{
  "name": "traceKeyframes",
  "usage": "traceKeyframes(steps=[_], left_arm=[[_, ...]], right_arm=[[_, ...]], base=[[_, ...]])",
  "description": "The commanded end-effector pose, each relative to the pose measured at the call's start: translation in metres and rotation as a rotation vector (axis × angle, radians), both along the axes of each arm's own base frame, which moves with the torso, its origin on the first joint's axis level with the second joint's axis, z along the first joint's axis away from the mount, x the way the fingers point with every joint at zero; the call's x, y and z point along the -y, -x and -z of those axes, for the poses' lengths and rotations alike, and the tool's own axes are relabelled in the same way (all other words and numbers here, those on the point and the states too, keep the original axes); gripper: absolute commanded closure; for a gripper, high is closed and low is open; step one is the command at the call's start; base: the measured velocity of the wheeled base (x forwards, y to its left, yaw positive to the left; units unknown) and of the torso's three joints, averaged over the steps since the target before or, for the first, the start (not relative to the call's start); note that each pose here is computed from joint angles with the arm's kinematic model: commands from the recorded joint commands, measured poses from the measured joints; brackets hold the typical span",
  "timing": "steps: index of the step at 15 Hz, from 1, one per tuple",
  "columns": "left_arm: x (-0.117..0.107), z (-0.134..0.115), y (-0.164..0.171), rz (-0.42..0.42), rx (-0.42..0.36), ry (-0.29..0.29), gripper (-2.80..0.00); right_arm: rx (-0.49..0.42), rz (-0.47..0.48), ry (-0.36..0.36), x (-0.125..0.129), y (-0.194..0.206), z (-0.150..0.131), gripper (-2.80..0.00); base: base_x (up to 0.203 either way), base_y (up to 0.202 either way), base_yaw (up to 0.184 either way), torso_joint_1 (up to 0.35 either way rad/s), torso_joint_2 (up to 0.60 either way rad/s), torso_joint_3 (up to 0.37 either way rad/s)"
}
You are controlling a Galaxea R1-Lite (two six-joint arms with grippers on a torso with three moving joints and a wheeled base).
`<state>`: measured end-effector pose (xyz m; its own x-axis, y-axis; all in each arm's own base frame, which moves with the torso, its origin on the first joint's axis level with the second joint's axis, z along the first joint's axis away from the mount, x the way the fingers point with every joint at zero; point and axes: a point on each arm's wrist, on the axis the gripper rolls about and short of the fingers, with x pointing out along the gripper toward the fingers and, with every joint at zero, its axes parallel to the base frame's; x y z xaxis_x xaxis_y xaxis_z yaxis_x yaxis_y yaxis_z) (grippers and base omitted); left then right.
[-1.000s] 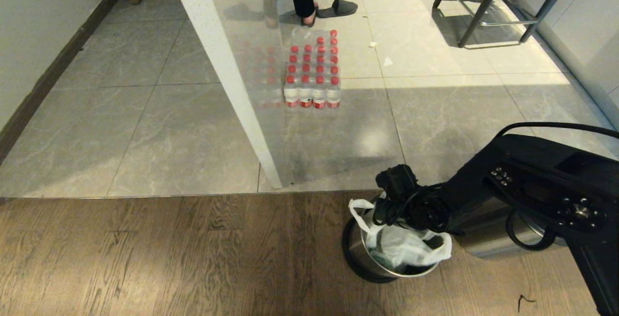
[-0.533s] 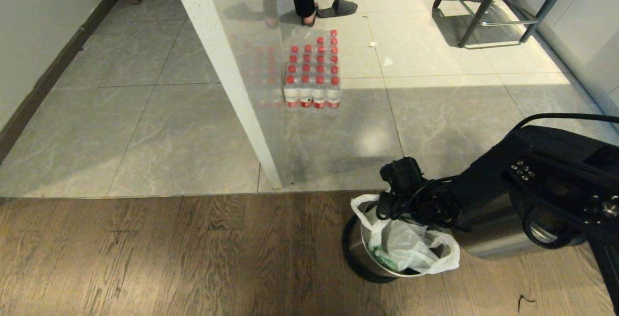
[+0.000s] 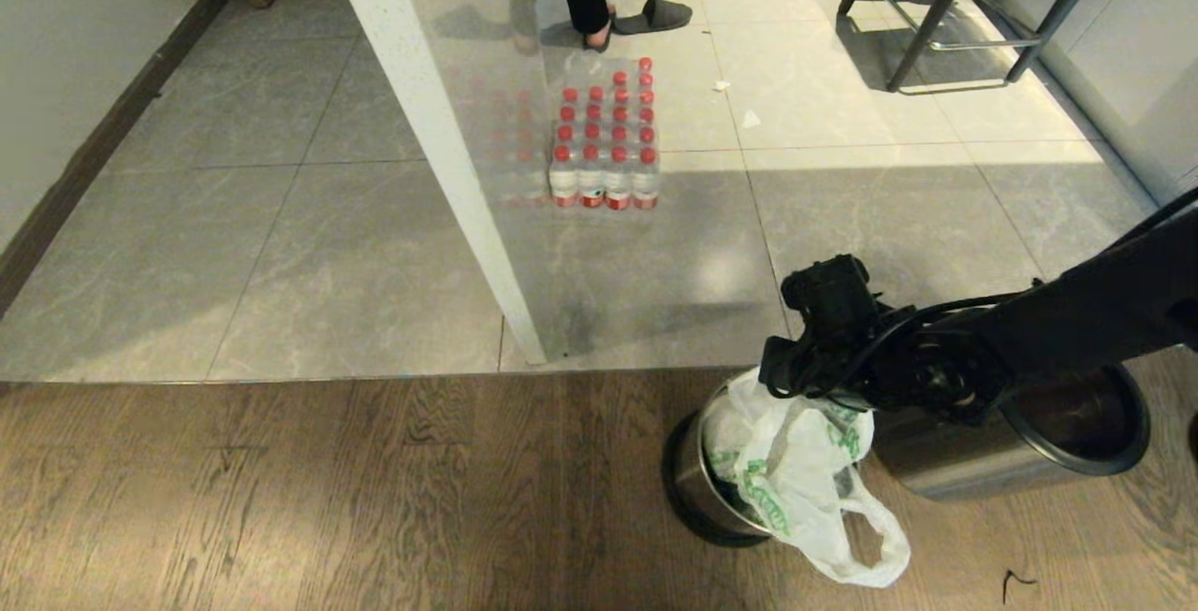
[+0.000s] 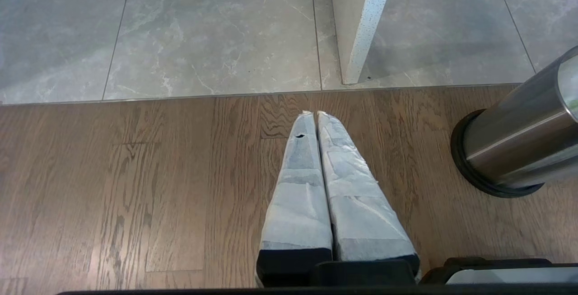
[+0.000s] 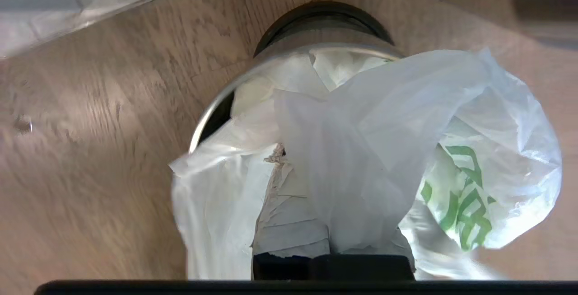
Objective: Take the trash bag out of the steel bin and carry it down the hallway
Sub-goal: Pick up the trash bag
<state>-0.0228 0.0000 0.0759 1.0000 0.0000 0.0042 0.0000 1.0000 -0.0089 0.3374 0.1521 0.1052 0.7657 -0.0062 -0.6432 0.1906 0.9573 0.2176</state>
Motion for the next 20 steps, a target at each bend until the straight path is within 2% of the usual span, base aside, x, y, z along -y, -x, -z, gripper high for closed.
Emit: traceKeyframes(steps=[1, 3, 6, 9, 12, 16, 20], left_arm=[[0.000, 0.000, 0.000, 0.000, 0.000, 0.000, 0.00], [0.000, 0.000, 0.000, 0.000, 0.000, 0.000, 0.00], [0.000, 0.000, 0.000, 0.000, 0.000, 0.000, 0.00], [0.000, 0.000, 0.000, 0.000, 0.000, -0.001, 0.00], [0.000, 0.000, 0.000, 0.000, 0.000, 0.000, 0.00], [0.000, 0.000, 0.000, 0.000, 0.000, 0.000, 0.00], [0.000, 0.000, 0.000, 0.000, 0.000, -0.001, 0.00]], right_arm=[[0.048, -0.013, -0.012, 0.004, 0.016, -0.033, 0.00], [0.011, -0.033, 0.019, 0.005, 0.028, -0.041, 0.00], [-0.026, -0.049, 0.044, 0.006, 0.037, -0.038, 0.00], [-0.143, -0.102, 0.154, 0.006, 0.048, -0.004, 0.00], [-0.236, -0.118, 0.207, 0.000, 0.043, 0.031, 0.00], [-0.265, -0.128, 0.227, -0.006, 0.038, 0.050, 0.00], [-0.240, -0.122, 0.210, -0.009, 0.034, 0.046, 0.00]], base=[[0.000, 0.000, 0.000, 0.000, 0.00, 0.000], [0.000, 0.000, 0.000, 0.000, 0.00, 0.000], [0.000, 0.000, 0.000, 0.000, 0.00, 0.000], [0.000, 0.000, 0.000, 0.000, 0.00, 0.000], [0.000, 0.000, 0.000, 0.000, 0.00, 0.000], [0.000, 0.000, 0.000, 0.000, 0.00, 0.000], [0.000, 0.000, 0.000, 0.000, 0.00, 0.000]])
